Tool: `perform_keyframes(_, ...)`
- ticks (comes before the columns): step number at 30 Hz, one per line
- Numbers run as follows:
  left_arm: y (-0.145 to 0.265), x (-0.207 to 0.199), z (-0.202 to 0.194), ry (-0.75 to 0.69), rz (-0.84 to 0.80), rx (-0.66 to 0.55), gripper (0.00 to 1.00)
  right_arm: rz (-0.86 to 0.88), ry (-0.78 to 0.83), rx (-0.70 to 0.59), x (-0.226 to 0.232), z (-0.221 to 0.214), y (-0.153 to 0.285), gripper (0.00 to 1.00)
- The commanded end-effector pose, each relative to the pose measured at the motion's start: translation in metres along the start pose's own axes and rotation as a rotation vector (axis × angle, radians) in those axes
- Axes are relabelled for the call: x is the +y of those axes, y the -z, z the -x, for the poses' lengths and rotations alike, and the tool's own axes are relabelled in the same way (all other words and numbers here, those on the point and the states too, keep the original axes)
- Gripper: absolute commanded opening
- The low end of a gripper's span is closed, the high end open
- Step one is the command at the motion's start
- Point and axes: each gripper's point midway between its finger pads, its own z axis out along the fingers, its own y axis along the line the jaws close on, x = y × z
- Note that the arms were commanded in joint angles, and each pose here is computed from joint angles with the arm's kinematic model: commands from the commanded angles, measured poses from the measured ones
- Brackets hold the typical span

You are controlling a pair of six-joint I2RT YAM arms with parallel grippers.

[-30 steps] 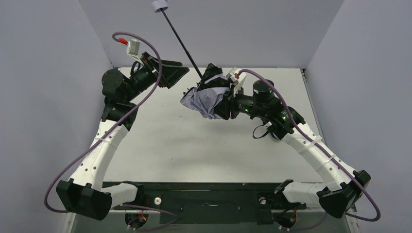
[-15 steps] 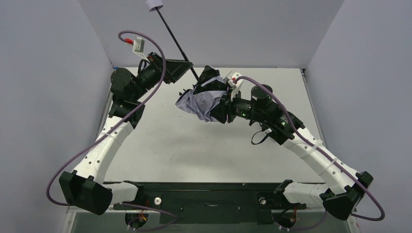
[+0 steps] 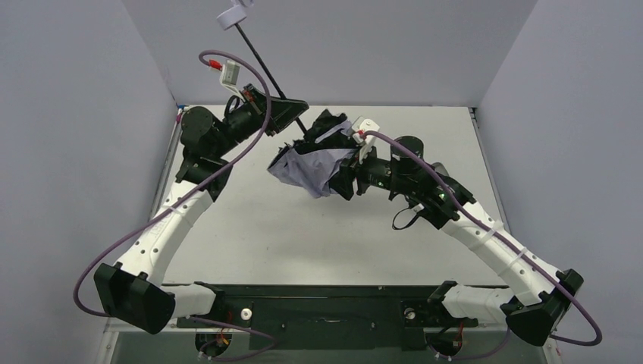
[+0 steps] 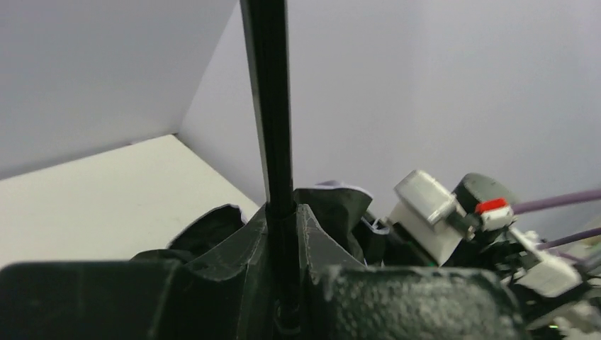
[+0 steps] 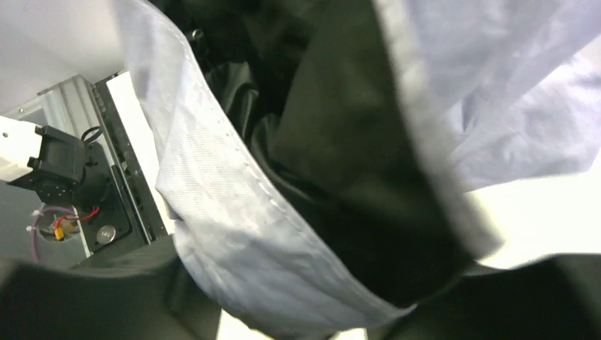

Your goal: Open the umbrella

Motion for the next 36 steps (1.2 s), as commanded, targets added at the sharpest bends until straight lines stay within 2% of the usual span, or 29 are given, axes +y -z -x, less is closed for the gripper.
perform_keyframes(1, 0.005, 0.016, 0.029, -0.333, 0.026, -0.016, 0.0, -0.1, -0.001, -0.061, -0.029, 0.014, 0.033, 0.67)
perform_keyframes(4, 0.009, 0.041, 0.037, -0.561, 0.11, 0.02, 0.0, -0.194, -0.117, -0.023, -0.067, -0.002, 0.051, 0.74)
perform_keyframes(9, 0.011, 0.081, 0.05, -0.823, 0.232, 0.075, 0.0, -0.335, -0.229, 0.007, -0.11, -0.032, 0.087, 0.77)
perform_keyframes(12, 0.002, 0.075, 0.03, -0.937, 0.191, 0.149, 0.0, -0.391, -0.242, 0.014, -0.121, -0.041, 0.098, 0.78)
perform_keyframes(13, -0.007, 0.061, 0.015, -0.974, 0.14, 0.171, 0.0, -0.411, -0.246, 0.012, -0.125, -0.043, 0.101, 0.78)
perform_keyframes(17, -0.018, -0.004, -0.045, -0.964, -0.086, 0.247, 0.0, -0.462, -0.274, 0.012, -0.138, -0.047, 0.107, 0.78)
perform_keyframes(19, -0.013, -0.019, -0.057, -0.967, -0.143, 0.247, 0.0, -0.476, -0.278, 0.009, -0.142, -0.047, 0.111, 0.78)
perform_keyframes(21, -0.01, -0.001, -0.044, -1.017, -0.062, 0.214, 0.0, -0.484, -0.278, 0.005, -0.144, -0.046, 0.114, 0.78)
perform_keyframes(22, -0.01, 0.019, -0.036, -1.034, 0.004, 0.207, 0.0, -0.492, -0.271, 0.002, -0.146, -0.045, 0.116, 0.78)
perform_keyframes(23, -0.001, 0.05, -0.01, -1.031, 0.109, 0.19, 0.0, -0.493, -0.269, 0.001, -0.146, -0.045, 0.117, 0.78)
perform_keyframes(25, 0.009, 0.096, 0.031, -0.969, 0.244, 0.162, 0.0, -0.497, -0.255, -0.005, -0.148, -0.041, 0.12, 0.78)
perform_keyframes(27, 0.011, 0.111, 0.053, -0.942, 0.29, 0.16, 0.0, -0.495, -0.24, -0.008, -0.148, -0.038, 0.121, 0.78)
perform_keyframes(29, 0.003, 0.09, 0.024, -0.884, 0.197, 0.217, 0.0, -0.475, -0.231, -0.007, -0.148, -0.036, 0.118, 0.78)
perform_keyframes(30, -0.007, 0.053, -0.002, -0.857, 0.086, 0.234, 0.0, -0.467, -0.233, -0.004, -0.149, -0.036, 0.116, 0.78)
perform_keyframes(31, -0.008, 0.04, -0.021, -0.828, 0.038, 0.258, 0.0, -0.454, -0.235, -0.004, -0.148, -0.035, 0.114, 0.78)
perform_keyframes(32, -0.01, 0.002, -0.043, -0.783, -0.077, 0.264, 0.0, -0.449, -0.236, -0.004, -0.149, -0.034, 0.112, 0.78)
perform_keyframes(33, -0.011, -0.01, -0.048, -0.782, -0.127, 0.244, 0.0, -0.436, -0.234, -0.004, -0.148, -0.033, 0.111, 0.77)
perform_keyframes(34, -0.011, -0.014, -0.043, -0.794, -0.111, 0.215, 0.0, -0.431, -0.231, -0.003, -0.149, -0.031, 0.11, 0.76)
perform_keyframes(35, -0.014, -0.006, -0.027, -0.82, -0.059, 0.166, 0.0, -0.417, -0.217, -0.005, -0.148, -0.028, 0.109, 0.75)
perform_keyframes(36, -0.014, 0.025, -0.006, -0.812, 0.047, 0.141, 0.0, -0.407, -0.213, -0.003, -0.147, -0.028, 0.108, 0.74)
